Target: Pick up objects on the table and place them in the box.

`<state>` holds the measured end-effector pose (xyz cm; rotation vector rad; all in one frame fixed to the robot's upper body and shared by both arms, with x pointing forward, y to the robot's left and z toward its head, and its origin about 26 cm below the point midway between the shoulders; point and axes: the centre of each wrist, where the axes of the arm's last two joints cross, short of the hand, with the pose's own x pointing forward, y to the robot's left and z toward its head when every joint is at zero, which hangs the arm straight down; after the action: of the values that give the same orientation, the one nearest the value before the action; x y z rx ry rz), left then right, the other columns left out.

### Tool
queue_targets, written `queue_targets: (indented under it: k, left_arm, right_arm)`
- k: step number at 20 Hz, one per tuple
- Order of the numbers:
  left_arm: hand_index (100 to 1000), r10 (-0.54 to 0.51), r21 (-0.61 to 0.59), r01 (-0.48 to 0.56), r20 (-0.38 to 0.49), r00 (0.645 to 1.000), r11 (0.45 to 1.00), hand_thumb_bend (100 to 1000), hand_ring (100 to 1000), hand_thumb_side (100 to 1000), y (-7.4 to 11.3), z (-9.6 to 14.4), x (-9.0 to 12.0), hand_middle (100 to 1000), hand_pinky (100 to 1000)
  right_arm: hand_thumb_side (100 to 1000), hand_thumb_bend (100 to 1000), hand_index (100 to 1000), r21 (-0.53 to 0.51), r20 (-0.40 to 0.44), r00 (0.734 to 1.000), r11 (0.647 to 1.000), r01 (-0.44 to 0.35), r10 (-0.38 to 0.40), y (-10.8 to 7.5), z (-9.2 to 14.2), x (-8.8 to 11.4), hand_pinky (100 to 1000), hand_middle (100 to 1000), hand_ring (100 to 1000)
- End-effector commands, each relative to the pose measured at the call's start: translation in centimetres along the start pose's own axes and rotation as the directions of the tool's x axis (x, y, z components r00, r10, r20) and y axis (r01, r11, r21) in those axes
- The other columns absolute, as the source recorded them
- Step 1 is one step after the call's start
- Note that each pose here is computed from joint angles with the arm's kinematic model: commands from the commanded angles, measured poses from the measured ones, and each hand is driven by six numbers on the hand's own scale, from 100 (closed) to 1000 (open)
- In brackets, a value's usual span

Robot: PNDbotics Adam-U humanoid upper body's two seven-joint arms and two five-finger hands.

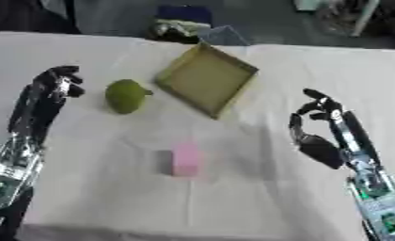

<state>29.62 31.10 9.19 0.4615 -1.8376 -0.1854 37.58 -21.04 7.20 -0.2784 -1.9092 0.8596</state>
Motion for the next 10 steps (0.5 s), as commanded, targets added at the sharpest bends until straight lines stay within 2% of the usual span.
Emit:
queue_targets:
  k: [1, 10]
  left_arm:
    - [756, -0.007, 0.005, 0.007, 0.025, 1.0, 1.0, 100, 569, 748, 0.44, -0.36, 0.58, 571, 657]
    - [756, -0.008, -0.001, 0.008, 0.026, 1.0, 1.0, 100, 569, 746, 0.38, -0.37, 0.58, 571, 657]
  right_arm:
    - [442, 100, 938, -0.019, 0.024, 1.0, 1.0, -0.02, 0.021, -0.97, -0.36, 0.56, 762, 617, 832]
    - [442, 100, 937, -0.017, 0.025, 1.0, 1.0, -0.019, 0.019, -0.88, -0.36, 0.59, 762, 618, 832]
